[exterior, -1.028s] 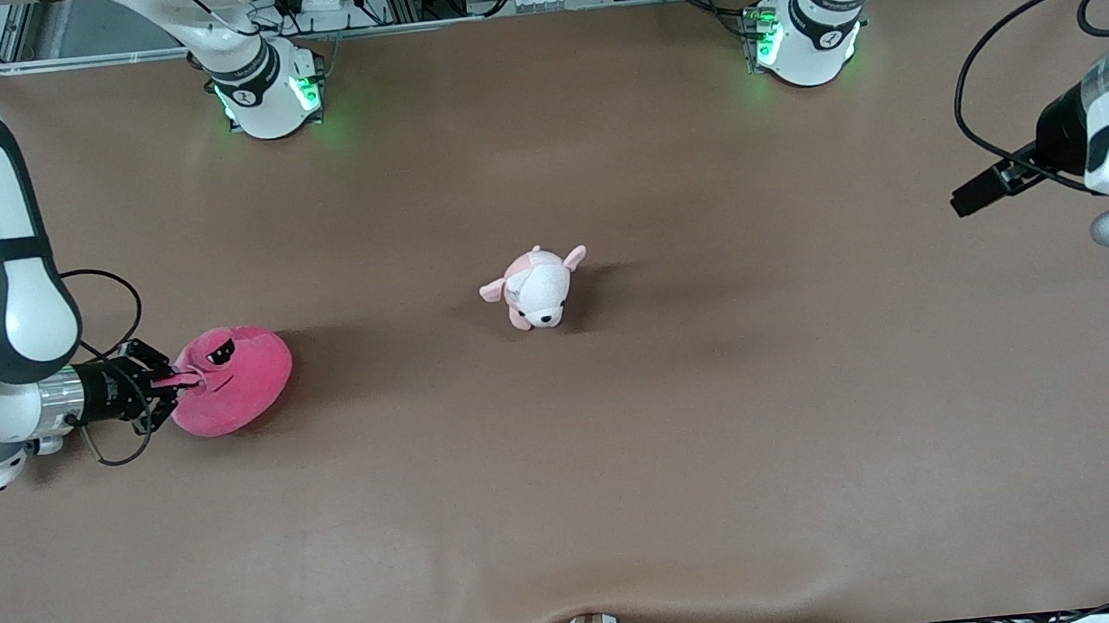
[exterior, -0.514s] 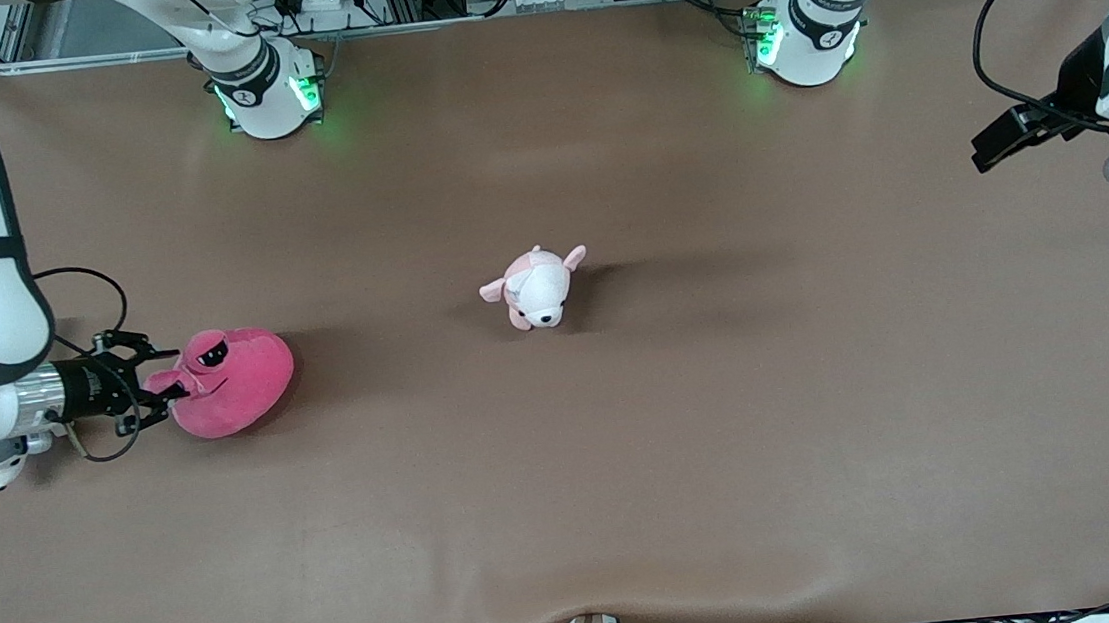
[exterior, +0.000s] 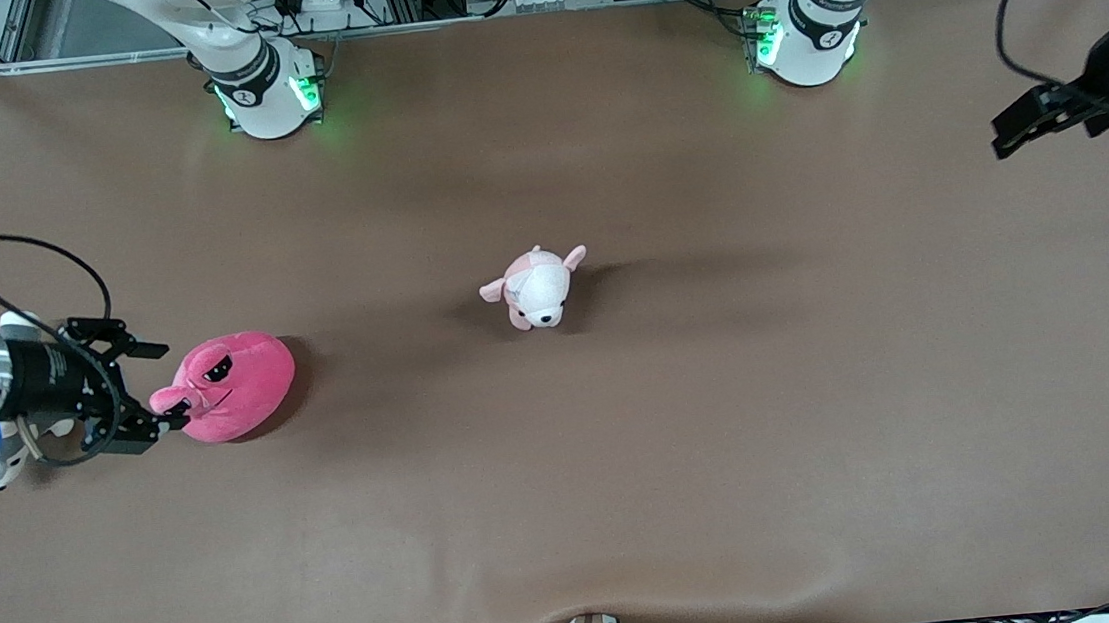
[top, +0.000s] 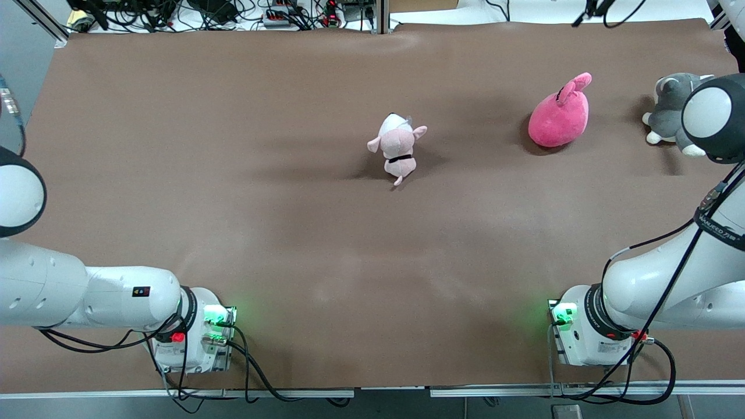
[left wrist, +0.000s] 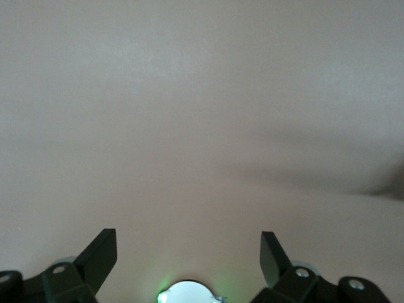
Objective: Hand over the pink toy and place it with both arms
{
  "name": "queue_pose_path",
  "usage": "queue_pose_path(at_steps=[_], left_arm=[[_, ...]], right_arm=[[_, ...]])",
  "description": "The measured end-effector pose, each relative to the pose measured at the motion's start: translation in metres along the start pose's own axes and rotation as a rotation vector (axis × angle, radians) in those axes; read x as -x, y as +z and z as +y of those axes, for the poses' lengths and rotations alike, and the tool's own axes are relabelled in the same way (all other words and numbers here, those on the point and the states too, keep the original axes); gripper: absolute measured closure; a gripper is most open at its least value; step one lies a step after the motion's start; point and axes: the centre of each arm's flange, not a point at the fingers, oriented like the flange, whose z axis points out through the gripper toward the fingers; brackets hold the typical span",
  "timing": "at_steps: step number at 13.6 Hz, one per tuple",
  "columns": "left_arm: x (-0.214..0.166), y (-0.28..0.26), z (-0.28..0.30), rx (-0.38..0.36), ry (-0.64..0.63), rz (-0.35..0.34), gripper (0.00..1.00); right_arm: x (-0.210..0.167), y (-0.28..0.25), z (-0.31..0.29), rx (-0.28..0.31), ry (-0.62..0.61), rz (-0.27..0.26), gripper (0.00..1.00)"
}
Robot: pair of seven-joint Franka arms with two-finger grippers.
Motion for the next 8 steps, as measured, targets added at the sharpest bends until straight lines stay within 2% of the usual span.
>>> queue_pose_path(at_steps=[2, 4, 8], left_arm=[[0.009, -0.011, -0.011, 0.030, -0.003, 0.002, 0.00], [0.016, -0.016, -0.015, 0.041, -0.011, -0.015, 0.00], [0.020, -0.017, -0.014, 0.058, -0.010, -0.027, 0.00]], right_arm=[[0.024, -0.028, 0.005, -0.005, -0.058, 0.003, 0.00], [0.054, -0.060, 0.019, 0.016, -0.189, 0.025, 0.00], [0.127, -0.111, 0.058, 0.115, -0.584, 0.157, 0.00]])
